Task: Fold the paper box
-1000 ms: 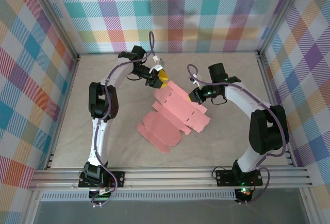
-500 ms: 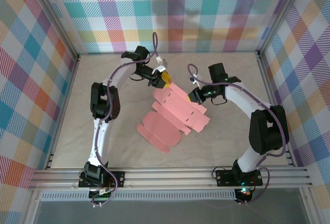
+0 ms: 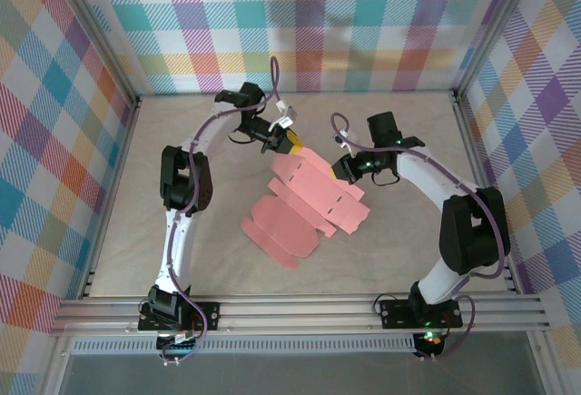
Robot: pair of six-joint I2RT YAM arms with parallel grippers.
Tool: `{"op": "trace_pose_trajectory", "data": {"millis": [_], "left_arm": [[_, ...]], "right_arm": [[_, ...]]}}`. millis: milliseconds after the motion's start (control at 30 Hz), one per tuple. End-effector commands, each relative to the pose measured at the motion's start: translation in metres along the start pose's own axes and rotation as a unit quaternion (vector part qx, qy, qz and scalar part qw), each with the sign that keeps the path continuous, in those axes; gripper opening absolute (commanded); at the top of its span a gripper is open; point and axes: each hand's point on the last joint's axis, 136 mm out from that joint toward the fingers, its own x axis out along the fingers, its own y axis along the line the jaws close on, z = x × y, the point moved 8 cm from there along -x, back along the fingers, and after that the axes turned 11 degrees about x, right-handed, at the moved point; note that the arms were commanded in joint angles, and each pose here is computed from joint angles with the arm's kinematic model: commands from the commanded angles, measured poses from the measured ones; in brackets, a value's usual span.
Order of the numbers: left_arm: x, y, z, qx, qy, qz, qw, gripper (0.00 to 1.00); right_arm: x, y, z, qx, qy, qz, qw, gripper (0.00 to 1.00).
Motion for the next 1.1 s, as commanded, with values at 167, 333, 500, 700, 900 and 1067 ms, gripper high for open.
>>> {"op": "trace_pose_trajectory", "data": {"millis": [167, 333, 500, 700, 900, 1067], "left_arm": [[0.013, -0.011, 0.029, 0.009, 0.068, 0.123, 0.99, 0.0], [0.024, 0.001, 0.025, -0.079, 0.109, 0.263, 0.956, 0.0], [0.059, -0.008, 0.029, -0.094, 0.099, 0.413, 0.901, 0.03], [0.1, -0.025, 0.035, -0.079, 0.1, 0.521, 0.844, 0.03], [0.132, -0.038, 0.044, -0.02, 0.124, 0.603, 0.788, 0.02], [0.143, -0.041, 0.045, -0.009, 0.136, 0.591, 0.795, 0.03]], "right_arm": [[-0.011, -0.005, 0.024, 0.028, -0.107, -0.1, 0.989, 0.0], [-0.01, -0.007, 0.023, 0.05, -0.137, -0.127, 0.981, 0.0], [-0.004, -0.003, 0.021, 0.055, -0.152, -0.144, 0.976, 0.0], [-0.003, -0.003, 0.017, 0.068, -0.164, -0.15, 0.973, 0.0], [-0.006, 0.0, 0.014, 0.071, -0.171, -0.14, 0.973, 0.0], [-0.008, 0.001, 0.01, 0.07, -0.172, -0.145, 0.972, 0.0]]}}
